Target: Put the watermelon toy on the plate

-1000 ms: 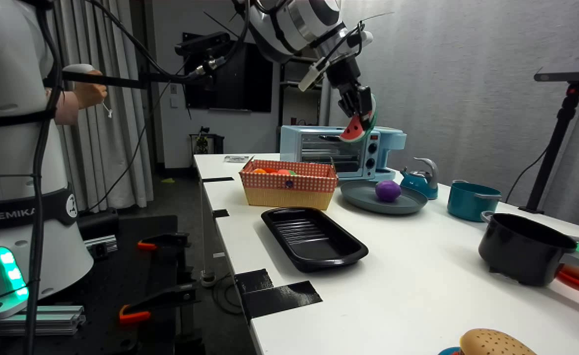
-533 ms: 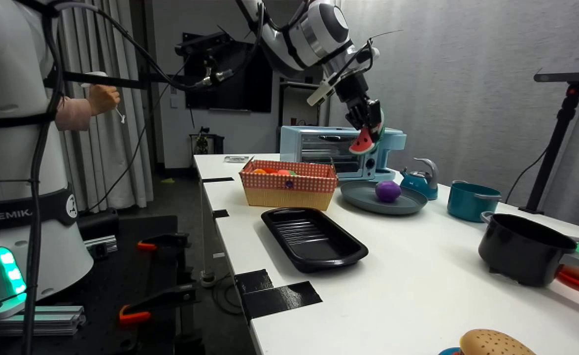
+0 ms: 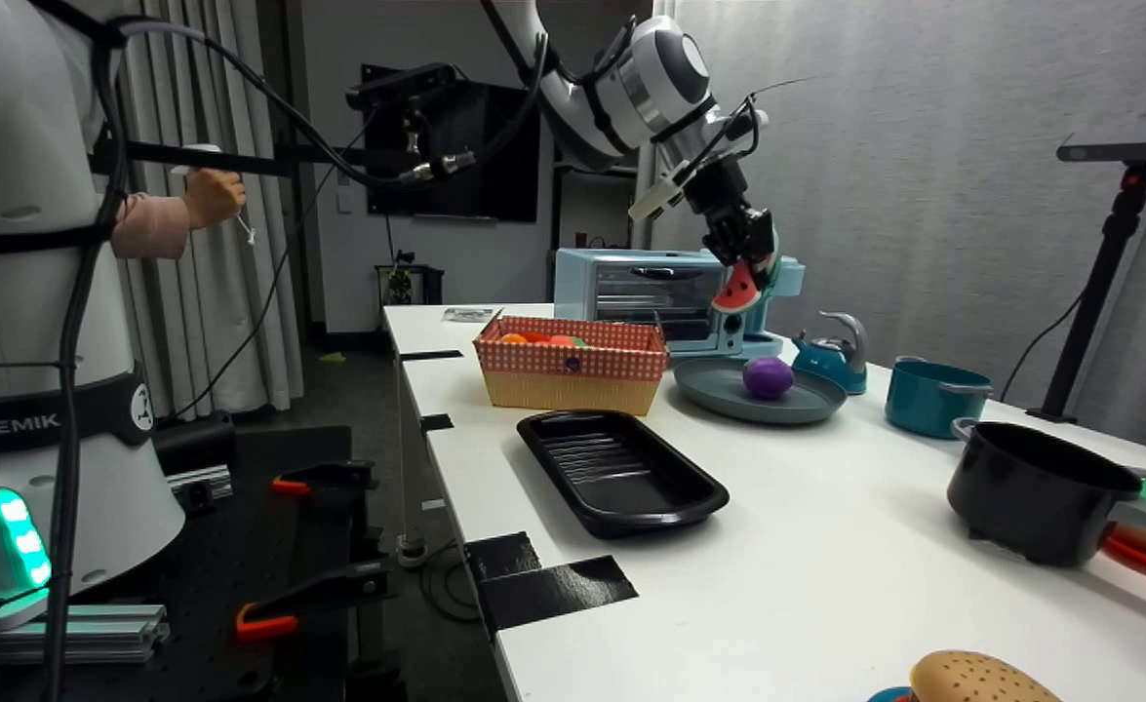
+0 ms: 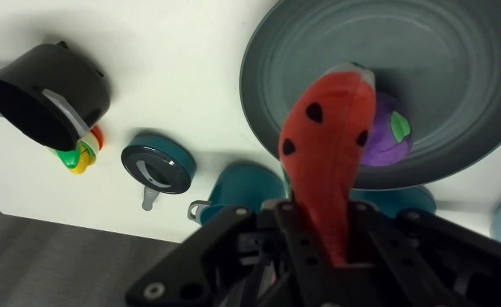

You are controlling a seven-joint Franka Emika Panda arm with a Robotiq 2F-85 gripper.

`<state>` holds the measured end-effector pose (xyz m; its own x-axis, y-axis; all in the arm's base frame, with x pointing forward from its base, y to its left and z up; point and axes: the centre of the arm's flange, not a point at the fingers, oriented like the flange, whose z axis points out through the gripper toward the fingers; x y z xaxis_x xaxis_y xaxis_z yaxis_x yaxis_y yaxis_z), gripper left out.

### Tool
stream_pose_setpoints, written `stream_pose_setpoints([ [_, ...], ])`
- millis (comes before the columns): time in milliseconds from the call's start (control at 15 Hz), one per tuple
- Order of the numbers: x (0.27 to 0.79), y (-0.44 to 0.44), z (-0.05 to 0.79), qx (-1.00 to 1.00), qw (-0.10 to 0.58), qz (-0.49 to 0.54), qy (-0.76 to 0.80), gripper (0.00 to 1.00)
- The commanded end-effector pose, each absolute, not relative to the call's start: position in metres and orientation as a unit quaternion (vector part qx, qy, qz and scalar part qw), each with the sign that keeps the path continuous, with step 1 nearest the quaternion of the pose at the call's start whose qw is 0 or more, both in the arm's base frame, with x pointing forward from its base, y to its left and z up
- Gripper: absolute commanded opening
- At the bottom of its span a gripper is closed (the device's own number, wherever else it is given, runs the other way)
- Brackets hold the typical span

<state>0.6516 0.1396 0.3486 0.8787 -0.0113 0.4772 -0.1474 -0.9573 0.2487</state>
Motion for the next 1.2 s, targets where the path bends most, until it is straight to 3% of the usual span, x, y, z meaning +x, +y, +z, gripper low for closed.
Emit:
stream_pose_setpoints([
  [0, 0.672, 0.153, 0.345, 0.953, 0.146, 0.262, -0.042, 0.04],
  [400, 0.681, 0.158, 0.344, 0.952, 0.147, 0.266, -0.038, 0.04],
  [467, 0.682, 0.158, 0.344, 0.952, 0.147, 0.266, -0.039, 0.19],
  [533, 0.682, 0.157, 0.344, 0.952, 0.149, 0.265, -0.039, 0.4],
  [667, 0.685, 0.155, 0.343, 0.952, 0.15, 0.264, -0.041, 0.44],
  [1133, 0.689, 0.161, 0.34, 0.951, 0.155, 0.263, -0.04, 0.96],
])
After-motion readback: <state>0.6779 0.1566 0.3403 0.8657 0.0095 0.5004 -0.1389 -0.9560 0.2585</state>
